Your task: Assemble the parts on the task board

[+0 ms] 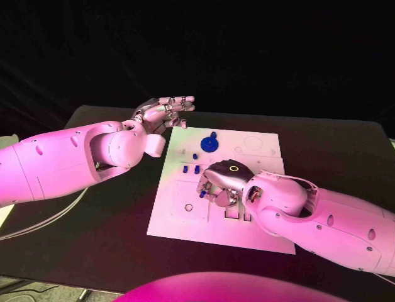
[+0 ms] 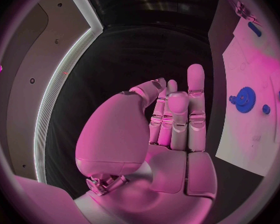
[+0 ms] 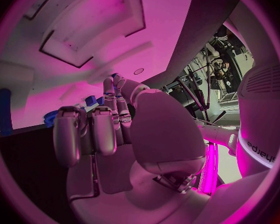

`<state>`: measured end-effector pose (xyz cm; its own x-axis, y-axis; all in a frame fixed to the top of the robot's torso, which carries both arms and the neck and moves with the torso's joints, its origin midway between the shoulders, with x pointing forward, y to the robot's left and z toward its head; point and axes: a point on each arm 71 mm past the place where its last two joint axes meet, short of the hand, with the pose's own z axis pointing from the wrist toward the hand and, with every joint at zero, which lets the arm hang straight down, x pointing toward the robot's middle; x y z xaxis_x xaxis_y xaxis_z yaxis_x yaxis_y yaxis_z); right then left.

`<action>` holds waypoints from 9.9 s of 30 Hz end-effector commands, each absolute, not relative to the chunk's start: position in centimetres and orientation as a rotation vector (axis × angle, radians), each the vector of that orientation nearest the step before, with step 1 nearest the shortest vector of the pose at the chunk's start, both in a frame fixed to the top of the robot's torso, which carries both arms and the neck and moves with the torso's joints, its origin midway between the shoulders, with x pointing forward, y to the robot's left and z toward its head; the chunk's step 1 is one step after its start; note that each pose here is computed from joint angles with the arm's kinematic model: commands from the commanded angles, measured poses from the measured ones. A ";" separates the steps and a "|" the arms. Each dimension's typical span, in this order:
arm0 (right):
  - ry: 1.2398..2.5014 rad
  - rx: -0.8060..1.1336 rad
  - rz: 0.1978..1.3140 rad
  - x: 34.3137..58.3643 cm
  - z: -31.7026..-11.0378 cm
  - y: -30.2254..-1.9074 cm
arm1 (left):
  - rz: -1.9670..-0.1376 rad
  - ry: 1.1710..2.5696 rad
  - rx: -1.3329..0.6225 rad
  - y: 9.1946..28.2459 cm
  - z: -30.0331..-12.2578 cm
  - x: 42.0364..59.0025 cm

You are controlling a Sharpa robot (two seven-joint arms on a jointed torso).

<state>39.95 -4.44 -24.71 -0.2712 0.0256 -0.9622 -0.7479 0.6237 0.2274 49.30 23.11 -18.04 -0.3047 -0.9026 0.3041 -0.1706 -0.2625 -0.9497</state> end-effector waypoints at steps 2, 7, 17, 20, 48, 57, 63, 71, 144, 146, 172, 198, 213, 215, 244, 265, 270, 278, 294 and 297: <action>1.717 -0.638 0.820 39.9 -25.1 -4.3 | -1.650 1.416 -1.334 22.8 -17.9 49.2; 1.734 -0.647 0.811 39.8 -25.4 -4.3 | -1.648 1.421 -1.329 22.8 -17.9 49.2; 1.752 -0.640 0.788 40.0 -25.9 -4.4 | -1.647 1.425 -1.326 22.8 -17.9 49.2; 1.748 -0.632 0.789 40.1 -25.9 -4.4 | -1.646 1.425 -1.326 22.8 -17.9 49.2; 1.686 -0.430 0.607 43.6 -20.2 -14.6 | -1.635 1.434 -1.334 23.1 -18.1 49.1; 1.720 -0.446 0.542 44.0 -20.4 -16.6 | -1.631 1.438 -1.336 23.2 -18.1 49.0; 1.736 -0.465 0.550 43.9 -21.0 -16.1 | -1.631 1.440 -1.336 23.1 -18.2 49.0; 1.748 -0.487 0.584 43.6 -21.8 -15.1 | -1.628 1.440 -1.337 23.2 -18.2 49.0; 1.639 -0.564 1.004 37.2 -20.8 -3.5 | -1.636 1.467 -1.330 22.6 -18.5 49.1; 1.653 -0.568 1.007 37.2 -21.4 -3.3 | -1.637 1.468 -1.329 22.5 -18.5 49.0; 1.739 -0.612 0.928 37.5 -24.3 -2.6 | -1.639 1.470 -1.329 22.4 -18.4 49.0; 1.738 -0.671 0.887 37.3 -25.0 -1.3 | -1.637 1.469 -1.330 22.5 -18.4 49.0; 1.645 -0.550 0.940 37.4 -24.1 -2.4 | -1.633 1.469 -1.332 22.6 -18.5 49.0; 1.614 -0.517 0.959 37.3 -23.5 -3.0 | -1.631 1.469 -1.332 22.7 -18.5 49.1; 1.938 0.124 0.506 37.3 -22.3 -21.1 | -1.641 1.490 -1.332 22.8 -18.6 48.2; 2.032 0.006 0.421 37.1 -25.1 -19.2 | -1.646 1.494 -1.332 22.7 -18.7 48.2; 2.054 -0.008 0.415 37.1 -25.8 -18.9 | -1.645 1.494 -1.333 22.7 -18.7 48.2; 2.071 -0.037 0.392 37.3 -26.6 -18.6 | -1.645 1.497 -1.334 22.7 -18.7 48.1; 1.948 0.138 0.480 37.1 -25.8 -18.4 | -1.645 1.500 -1.335 22.8 -18.7 48.1; 1.911 0.190 0.527 37.0 -25.0 -18.2 | -1.644 1.500 -1.335 22.8 -18.7 48.1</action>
<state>36.92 -18.23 -25.55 -0.4341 0.2781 -0.8569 -0.1546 0.9141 0.3749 48.18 23.01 -18.86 -0.3439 -0.8906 0.2975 -0.2246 -0.2296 -0.9470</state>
